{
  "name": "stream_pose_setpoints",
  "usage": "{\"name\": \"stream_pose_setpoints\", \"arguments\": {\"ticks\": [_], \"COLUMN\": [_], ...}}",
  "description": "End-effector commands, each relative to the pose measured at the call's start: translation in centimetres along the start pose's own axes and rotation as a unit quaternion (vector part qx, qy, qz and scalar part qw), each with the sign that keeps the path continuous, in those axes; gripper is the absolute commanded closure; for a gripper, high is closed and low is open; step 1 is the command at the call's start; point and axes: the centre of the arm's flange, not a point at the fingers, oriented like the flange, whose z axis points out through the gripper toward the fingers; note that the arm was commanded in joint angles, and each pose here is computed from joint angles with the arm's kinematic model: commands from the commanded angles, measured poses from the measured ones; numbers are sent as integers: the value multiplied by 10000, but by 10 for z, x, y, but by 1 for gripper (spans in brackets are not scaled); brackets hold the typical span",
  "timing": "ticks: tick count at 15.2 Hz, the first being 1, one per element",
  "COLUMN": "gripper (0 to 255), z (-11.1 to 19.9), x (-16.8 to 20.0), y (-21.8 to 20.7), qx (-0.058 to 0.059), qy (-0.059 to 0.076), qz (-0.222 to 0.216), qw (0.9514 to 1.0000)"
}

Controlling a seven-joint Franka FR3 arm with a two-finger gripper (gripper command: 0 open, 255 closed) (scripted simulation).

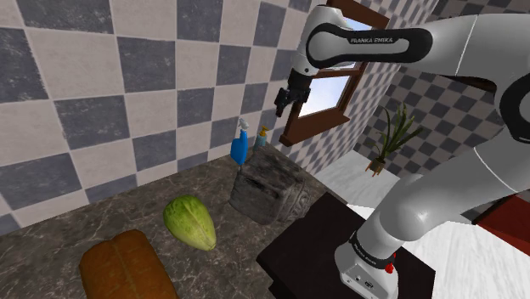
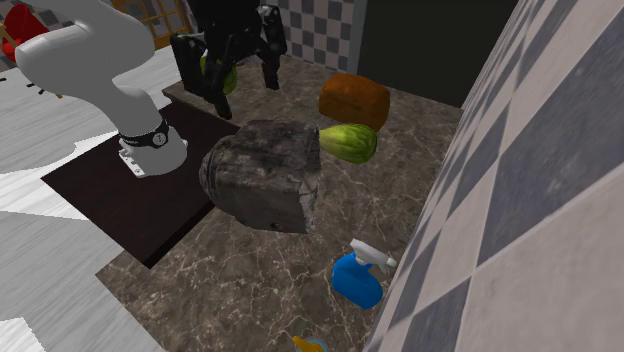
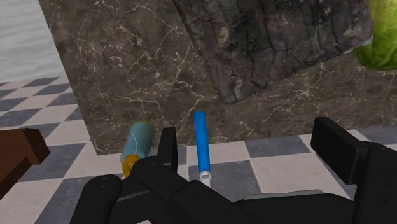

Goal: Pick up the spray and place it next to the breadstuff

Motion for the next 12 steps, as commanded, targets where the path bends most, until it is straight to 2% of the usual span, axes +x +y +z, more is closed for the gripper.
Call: {"name": "stream_pose_setpoints", "arguments": {"ticks": [1, 12], "gripper": [0, 0], "z": [18, 104], "x": [21, 142], "y": [2, 9], "qx": [-3, -16], "qy": [-27, -180], "qz": [23, 145], "qw": [10000, 9997]}}
